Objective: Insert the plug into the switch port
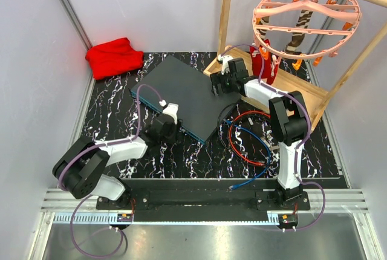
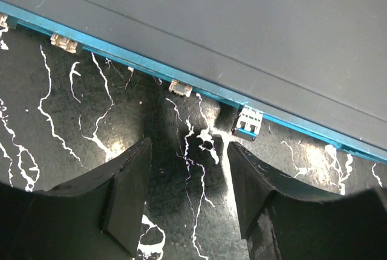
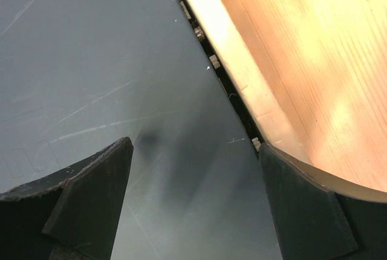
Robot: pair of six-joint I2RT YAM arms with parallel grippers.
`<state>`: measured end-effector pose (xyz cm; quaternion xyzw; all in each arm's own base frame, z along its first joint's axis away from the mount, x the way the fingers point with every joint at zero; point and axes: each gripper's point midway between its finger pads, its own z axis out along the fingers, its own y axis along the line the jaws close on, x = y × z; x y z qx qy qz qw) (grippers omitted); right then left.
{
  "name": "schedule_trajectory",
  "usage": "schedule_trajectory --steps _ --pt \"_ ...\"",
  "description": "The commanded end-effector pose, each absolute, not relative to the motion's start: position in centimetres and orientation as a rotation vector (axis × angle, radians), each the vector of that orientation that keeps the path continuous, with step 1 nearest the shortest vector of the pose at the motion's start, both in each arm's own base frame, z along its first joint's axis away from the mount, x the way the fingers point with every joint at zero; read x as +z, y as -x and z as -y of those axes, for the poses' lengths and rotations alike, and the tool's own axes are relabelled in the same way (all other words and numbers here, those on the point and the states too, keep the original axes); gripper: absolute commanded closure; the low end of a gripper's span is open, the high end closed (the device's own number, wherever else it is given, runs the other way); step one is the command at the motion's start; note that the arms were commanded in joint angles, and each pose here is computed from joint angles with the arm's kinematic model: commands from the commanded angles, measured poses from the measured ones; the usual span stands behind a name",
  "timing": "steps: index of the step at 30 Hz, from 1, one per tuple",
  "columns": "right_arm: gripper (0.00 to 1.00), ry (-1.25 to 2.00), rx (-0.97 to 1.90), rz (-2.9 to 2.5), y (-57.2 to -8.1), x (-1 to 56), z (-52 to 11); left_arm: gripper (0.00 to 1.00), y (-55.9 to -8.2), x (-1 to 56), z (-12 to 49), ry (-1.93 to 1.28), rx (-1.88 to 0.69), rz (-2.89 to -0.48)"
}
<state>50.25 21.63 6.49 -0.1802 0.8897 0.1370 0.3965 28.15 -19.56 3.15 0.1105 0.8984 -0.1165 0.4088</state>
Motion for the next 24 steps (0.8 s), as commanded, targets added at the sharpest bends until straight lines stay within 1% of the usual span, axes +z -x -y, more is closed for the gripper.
schedule_trajectory --steps 1,11,19,24 --pt "0.06 0.521 0.456 -2.325 -49.0 4.0 -22.6 0.44 -30.0 5.0 21.0 -0.25 -0.337 -2.189" --pt "0.06 0.561 0.502 -2.361 -47.9 3.0 -22.9 0.47 -31.3 5.7 21.8 -0.235 -0.345 -2.161" --pt "0.07 0.585 0.653 -2.406 -45.7 2.4 -24.2 0.47 -32.6 7.6 23.2 -0.212 -0.403 -2.107" --pt "0.07 0.568 0.74 -2.441 -44.2 1.9 -24.8 0.47 -33.6 8.8 24.2 -0.145 -0.46 -2.057"
